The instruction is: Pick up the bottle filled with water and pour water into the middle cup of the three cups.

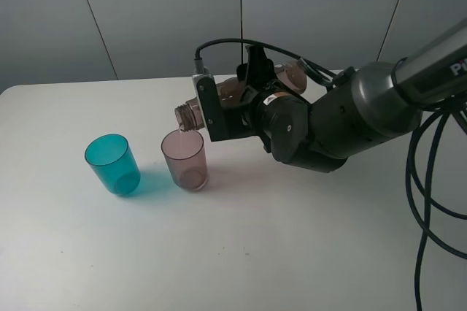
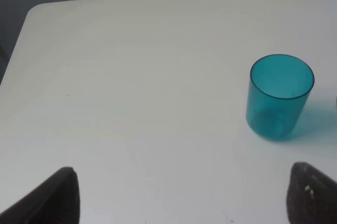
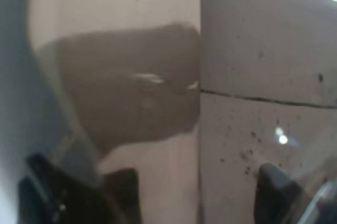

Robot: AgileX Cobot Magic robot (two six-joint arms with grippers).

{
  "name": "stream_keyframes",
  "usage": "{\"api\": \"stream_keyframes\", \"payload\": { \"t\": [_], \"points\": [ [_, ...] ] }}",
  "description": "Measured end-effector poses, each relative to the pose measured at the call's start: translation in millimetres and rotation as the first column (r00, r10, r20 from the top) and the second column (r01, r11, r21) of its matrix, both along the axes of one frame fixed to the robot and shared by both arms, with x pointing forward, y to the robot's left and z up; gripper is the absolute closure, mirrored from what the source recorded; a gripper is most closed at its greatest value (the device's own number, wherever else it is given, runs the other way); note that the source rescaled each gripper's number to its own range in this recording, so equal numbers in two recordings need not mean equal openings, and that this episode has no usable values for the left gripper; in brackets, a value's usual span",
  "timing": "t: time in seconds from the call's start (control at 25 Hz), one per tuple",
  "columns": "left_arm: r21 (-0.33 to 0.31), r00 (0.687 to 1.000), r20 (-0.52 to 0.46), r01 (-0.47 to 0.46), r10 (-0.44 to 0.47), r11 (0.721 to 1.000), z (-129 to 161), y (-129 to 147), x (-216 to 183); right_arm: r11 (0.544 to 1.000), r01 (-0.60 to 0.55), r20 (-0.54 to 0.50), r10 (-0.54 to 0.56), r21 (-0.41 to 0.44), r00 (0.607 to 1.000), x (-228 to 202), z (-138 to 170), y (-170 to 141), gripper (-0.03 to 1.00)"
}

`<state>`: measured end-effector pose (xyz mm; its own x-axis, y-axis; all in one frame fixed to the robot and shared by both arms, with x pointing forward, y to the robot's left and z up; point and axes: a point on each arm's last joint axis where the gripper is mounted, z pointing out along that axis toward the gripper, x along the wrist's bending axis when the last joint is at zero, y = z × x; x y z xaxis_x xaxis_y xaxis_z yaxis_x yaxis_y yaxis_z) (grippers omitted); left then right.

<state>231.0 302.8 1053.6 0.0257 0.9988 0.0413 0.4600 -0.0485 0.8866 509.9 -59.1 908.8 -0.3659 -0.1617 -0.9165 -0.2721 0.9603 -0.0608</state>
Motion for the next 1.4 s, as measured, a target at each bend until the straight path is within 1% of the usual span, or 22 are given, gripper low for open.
{"api": "stream_keyframes", "payload": {
  "t": [0.24,1.0,1.4],
  "points": [
    [0.0,1.0,0.0,0.0,0.0,1.0,0.0,0.0,0.0,1.0,0.0,0.0,0.0,0.0,1.0,0.0,0.0,0.0,0.97],
    [0.0,1.0,0.0,0.0,0.0,1.0,0.0,0.0,0.0,0.995,-0.076,0.061,0.08,-0.058,0.995,12.0,3.8,-6.4,0.97],
    [0.0,1.0,0.0,0.0,0.0,1.0,0.0,0.0,0.0,0.992,-0.099,0.084,0.105,-0.078,0.991,15.5,5.3,-8.3,0.97]
  ]
}}
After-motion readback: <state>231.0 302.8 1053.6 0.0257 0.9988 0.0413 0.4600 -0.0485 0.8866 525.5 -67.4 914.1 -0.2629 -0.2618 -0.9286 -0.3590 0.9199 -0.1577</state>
